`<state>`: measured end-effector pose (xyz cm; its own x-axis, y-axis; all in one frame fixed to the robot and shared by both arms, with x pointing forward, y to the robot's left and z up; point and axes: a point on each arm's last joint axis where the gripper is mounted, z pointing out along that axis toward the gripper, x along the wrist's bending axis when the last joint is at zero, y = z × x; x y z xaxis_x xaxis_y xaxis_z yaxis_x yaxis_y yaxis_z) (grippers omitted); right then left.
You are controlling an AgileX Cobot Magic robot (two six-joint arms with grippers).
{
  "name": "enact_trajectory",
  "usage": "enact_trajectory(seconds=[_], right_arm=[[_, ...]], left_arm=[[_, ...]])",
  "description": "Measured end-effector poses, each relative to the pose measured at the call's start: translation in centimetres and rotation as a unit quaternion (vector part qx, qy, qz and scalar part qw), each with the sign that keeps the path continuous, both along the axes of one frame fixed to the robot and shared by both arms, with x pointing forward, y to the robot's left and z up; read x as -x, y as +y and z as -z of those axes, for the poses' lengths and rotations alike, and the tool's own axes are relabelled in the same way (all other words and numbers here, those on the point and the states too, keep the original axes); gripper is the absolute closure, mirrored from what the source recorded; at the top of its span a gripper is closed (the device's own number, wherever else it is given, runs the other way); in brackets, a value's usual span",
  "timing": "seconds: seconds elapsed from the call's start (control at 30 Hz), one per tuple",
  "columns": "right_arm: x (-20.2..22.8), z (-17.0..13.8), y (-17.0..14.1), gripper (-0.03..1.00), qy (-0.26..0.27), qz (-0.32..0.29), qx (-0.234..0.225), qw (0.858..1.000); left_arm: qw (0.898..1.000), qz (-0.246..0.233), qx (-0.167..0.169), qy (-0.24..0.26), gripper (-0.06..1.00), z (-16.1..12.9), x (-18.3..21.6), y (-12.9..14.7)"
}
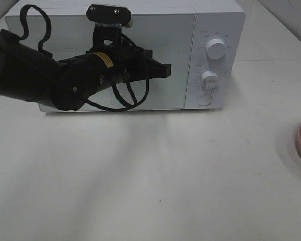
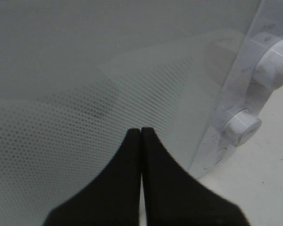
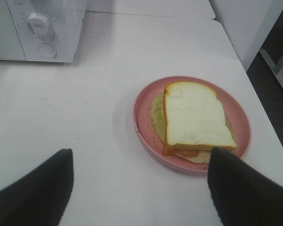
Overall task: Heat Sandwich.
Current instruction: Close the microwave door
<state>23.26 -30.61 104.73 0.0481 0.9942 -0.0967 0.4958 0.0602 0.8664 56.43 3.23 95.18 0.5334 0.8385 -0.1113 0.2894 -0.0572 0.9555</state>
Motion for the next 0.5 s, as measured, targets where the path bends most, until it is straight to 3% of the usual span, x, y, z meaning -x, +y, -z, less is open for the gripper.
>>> enact_trajectory(seconds=[0.4,0.43,0.5], right_arm=[[0.0,0.0,0.0,0.21,0.0,0.0,0.0,1.0],[0.0,0.0,0.0,0.21,0.0,0.0,0.0,1.0],[0.0,0.0,0.0,0.21,0.0,0.0,0.0,1.0]], left_arm=[[0.998,0.037,-0.026,0.043,0.94,-1.2,4.2,0.5],[0.997,0.043,-0.035,0.059,0.85,-1.6,4.6,0.6],[0.996,0.045,-0.04,0.067,0.8,-1.7,4.7,0.7]])
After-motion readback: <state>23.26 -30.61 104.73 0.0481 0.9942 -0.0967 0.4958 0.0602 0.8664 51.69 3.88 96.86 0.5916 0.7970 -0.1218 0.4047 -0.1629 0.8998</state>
